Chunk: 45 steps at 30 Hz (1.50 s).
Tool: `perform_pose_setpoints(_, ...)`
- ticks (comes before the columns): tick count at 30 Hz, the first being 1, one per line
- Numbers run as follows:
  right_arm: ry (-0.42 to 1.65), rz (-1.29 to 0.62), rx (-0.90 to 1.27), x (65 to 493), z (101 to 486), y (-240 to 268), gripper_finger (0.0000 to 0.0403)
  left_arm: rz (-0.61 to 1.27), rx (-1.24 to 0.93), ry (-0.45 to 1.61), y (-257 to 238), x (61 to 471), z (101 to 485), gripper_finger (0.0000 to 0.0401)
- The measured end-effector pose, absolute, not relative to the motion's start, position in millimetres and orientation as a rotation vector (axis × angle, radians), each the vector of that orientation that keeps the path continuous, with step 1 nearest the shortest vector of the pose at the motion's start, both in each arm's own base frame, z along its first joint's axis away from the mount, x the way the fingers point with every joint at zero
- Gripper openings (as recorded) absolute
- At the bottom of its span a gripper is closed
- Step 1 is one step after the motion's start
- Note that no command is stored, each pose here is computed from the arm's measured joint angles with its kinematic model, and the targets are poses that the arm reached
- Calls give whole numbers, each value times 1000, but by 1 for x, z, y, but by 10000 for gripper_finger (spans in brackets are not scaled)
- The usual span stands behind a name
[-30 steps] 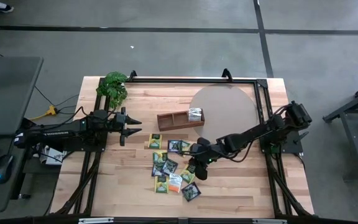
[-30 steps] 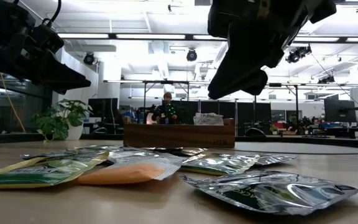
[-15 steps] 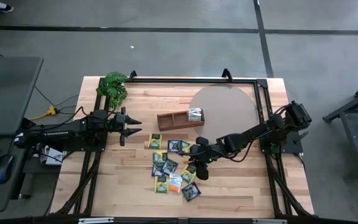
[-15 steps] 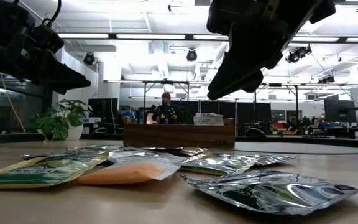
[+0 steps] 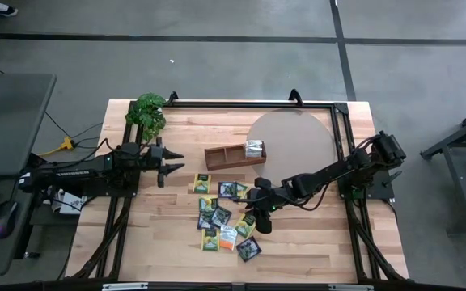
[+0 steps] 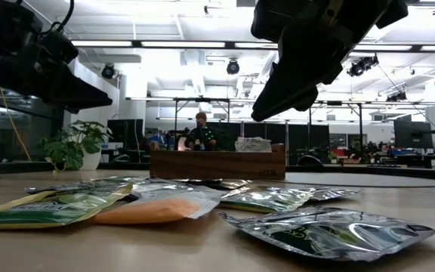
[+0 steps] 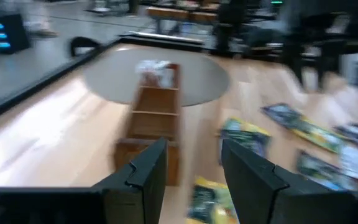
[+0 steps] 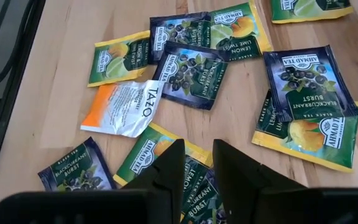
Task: Pick & Place Tea
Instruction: Put the yellow tea bag into the middle section of the wooden organizer
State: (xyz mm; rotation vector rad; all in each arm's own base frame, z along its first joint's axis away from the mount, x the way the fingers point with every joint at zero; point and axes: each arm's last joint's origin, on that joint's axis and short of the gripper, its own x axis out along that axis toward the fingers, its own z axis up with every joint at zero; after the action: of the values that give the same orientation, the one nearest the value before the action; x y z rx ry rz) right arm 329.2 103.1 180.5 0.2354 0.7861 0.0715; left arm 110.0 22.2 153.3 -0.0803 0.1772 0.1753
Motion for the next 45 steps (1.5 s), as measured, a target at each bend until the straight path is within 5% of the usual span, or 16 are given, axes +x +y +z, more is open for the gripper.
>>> perform_pose_setpoints(16,784,72,213,329,180,103,80,188,-157,167,22,110,157,150)
perform_pose_setpoints(28,784,74,208,329,180,103,80,393,-190,143,28,108,158,150)
perform_pose_setpoints(45,853,32,165,324,175,100,80,220,-223,132,24,115,161,150)
